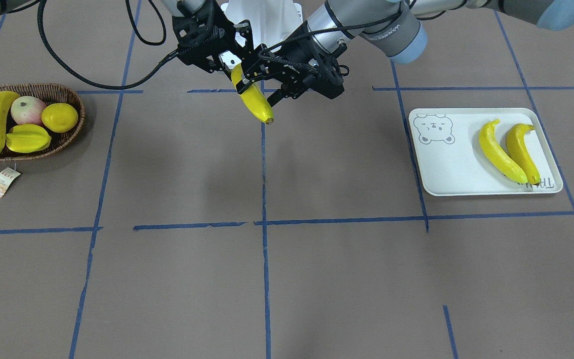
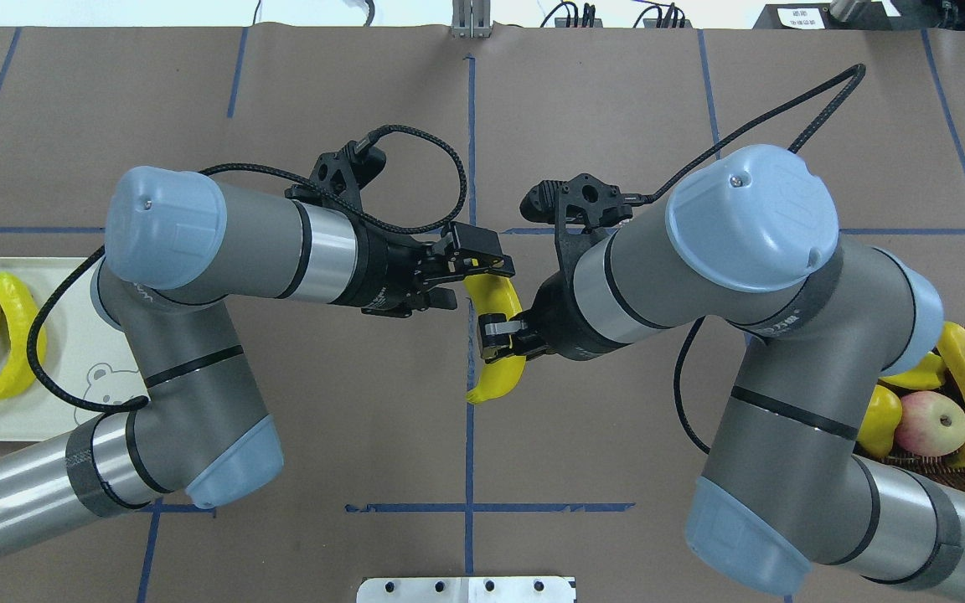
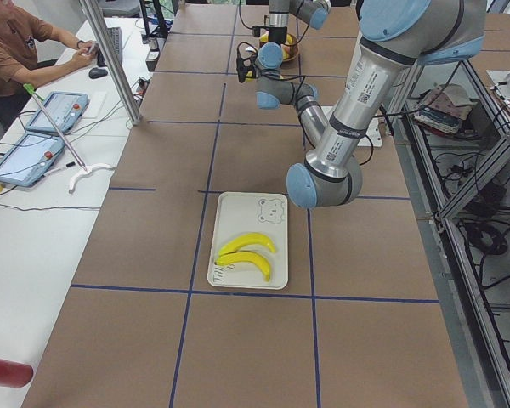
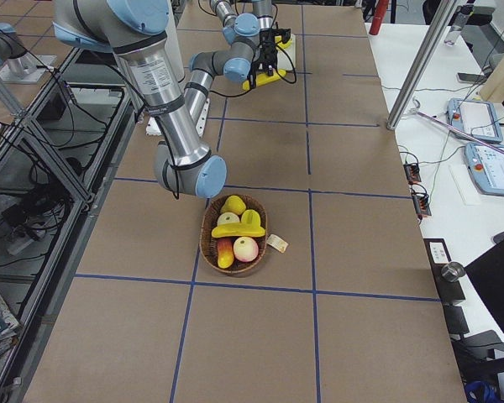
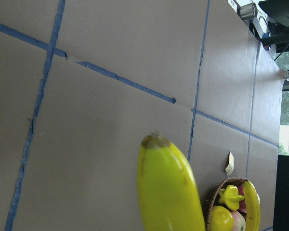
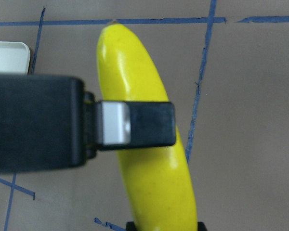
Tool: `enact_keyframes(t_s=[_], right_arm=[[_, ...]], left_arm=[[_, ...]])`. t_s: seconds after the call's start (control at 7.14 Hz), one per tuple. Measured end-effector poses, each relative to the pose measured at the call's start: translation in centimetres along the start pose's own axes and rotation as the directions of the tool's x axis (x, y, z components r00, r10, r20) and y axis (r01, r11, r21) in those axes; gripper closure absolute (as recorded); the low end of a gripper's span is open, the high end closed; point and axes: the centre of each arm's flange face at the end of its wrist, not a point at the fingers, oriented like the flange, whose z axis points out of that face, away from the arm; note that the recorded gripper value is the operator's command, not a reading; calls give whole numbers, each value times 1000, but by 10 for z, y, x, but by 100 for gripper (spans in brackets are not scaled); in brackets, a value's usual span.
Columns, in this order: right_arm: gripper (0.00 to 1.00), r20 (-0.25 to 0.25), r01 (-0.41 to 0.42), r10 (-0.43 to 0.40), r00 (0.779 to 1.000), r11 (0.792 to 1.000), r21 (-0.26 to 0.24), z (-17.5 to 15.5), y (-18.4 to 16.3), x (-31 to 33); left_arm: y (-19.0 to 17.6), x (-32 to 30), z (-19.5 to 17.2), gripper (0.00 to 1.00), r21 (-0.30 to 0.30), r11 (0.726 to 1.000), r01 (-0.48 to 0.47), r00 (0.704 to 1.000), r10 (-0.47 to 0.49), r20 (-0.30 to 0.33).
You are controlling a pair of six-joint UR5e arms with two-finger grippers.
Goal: Transfer all bananas from basket to plate
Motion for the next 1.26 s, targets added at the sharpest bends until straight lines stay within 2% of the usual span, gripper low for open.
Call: enact_keyframes(t_s=[0.14, 0.28, 0.98, 1.12, 1.26], right_arm=[[76, 2, 2, -2, 1000, 1000, -2, 1, 1, -2], [1, 3, 3, -3, 1000, 1000, -4, 1, 1, -2], [0, 24, 9, -9, 1000, 1000, 4, -12, 5, -5], [0, 29, 10, -10, 1000, 1000, 8, -17, 6, -4], [0, 31, 7, -8, 1000, 1000, 20, -26, 4, 0]], left_arm=[[1, 1, -1, 100, -3, 1000, -3, 1000, 3, -5], [2, 1, -2, 100, -6, 1000, -6, 1000, 6, -11], [1, -6, -3, 100, -8, 1000, -4, 1000, 4, -4], [-2, -10, -2, 100, -4, 1000, 3, 1000, -3, 16], [-10, -19, -2, 100, 13, 1000, 21, 997, -22, 70]])
